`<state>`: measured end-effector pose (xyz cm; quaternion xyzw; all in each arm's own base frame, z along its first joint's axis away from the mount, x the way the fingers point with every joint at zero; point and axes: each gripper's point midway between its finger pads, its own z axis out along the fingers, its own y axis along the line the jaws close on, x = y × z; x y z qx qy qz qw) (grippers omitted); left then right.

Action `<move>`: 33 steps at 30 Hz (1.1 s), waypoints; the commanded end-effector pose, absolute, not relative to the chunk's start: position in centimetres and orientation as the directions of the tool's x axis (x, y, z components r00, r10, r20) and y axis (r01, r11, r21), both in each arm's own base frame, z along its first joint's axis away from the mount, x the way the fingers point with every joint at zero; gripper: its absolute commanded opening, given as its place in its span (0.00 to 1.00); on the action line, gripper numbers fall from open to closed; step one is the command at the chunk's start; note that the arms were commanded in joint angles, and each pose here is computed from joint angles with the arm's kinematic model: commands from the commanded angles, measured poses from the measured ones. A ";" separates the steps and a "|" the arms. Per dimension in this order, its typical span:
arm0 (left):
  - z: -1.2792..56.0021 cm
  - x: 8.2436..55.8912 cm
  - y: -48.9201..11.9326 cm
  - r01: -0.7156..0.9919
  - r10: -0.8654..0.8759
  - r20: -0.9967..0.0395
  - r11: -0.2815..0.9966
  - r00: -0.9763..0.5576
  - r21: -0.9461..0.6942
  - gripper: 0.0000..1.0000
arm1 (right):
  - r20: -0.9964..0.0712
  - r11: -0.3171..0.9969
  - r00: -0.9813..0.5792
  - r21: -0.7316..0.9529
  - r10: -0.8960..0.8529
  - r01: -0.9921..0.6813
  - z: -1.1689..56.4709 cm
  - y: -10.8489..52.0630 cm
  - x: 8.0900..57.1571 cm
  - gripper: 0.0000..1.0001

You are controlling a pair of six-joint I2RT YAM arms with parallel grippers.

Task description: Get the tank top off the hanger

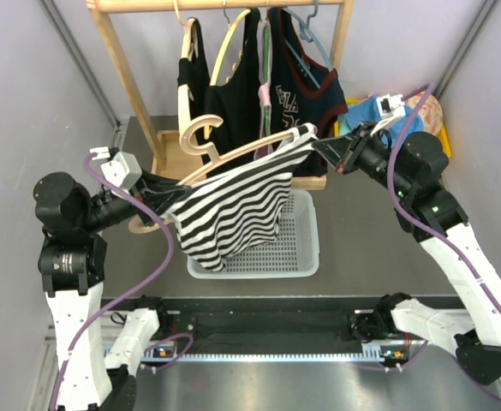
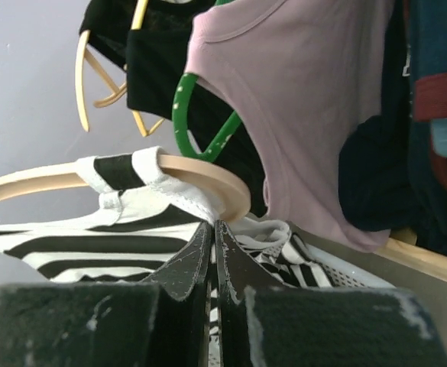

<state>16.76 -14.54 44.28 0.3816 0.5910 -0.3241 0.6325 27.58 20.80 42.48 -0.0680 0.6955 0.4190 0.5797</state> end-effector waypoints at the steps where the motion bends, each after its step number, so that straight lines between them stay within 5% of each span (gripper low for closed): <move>1: 45.4 15.3 -14.5 0.850 0.076 -0.982 0.491 0.174 0.189 0.02 | -0.876 0.797 -0.131 0.477 0.464 -0.371 43.7 14.3 31.6 0.00; 7: 44.2 15.0 -14.2 0.846 0.118 -0.978 0.492 0.170 0.206 0.02 | -0.851 0.775 -0.083 0.508 0.518 -0.376 46.3 12.7 31.7 0.00; 12: 44.0 15.1 -14.1 0.840 0.124 -0.976 0.497 0.177 0.215 0.02 | -0.837 0.674 -0.208 0.534 0.505 -0.511 44.9 16.1 30.9 0.00; 15: 43.9 15.1 -14.2 0.842 0.123 -0.976 0.494 0.182 0.219 0.02 | -0.855 0.654 -0.249 0.510 0.455 -0.559 42.1 17.6 29.6 0.28; 18: 43.8 15.2 -14.2 0.844 0.125 -0.976 0.491 0.180 0.218 0.02 | -0.924 0.631 -0.160 0.356 0.347 -0.689 41.7 19.6 27.1 0.74; 19: 43.8 15.2 -14.2 0.843 0.126 -0.975 0.492 0.181 0.220 0.01 | -0.948 0.645 -0.132 0.296 0.291 -0.704 41.4 19.8 26.7 0.77; 30: 41.8 14.6 -14.6 0.869 0.151 -0.967 0.428 0.205 0.251 0.00 | -0.998 0.465 0.037 -0.005 0.059 -0.885 41.8 21.3 21.2 0.80; 33: 39.5 14.0 -14.9 0.906 0.198 -0.955 0.320 0.220 0.275 0.00 | -0.997 0.472 0.079 -0.065 0.009 -0.879 42.1 20.8 20.9 0.80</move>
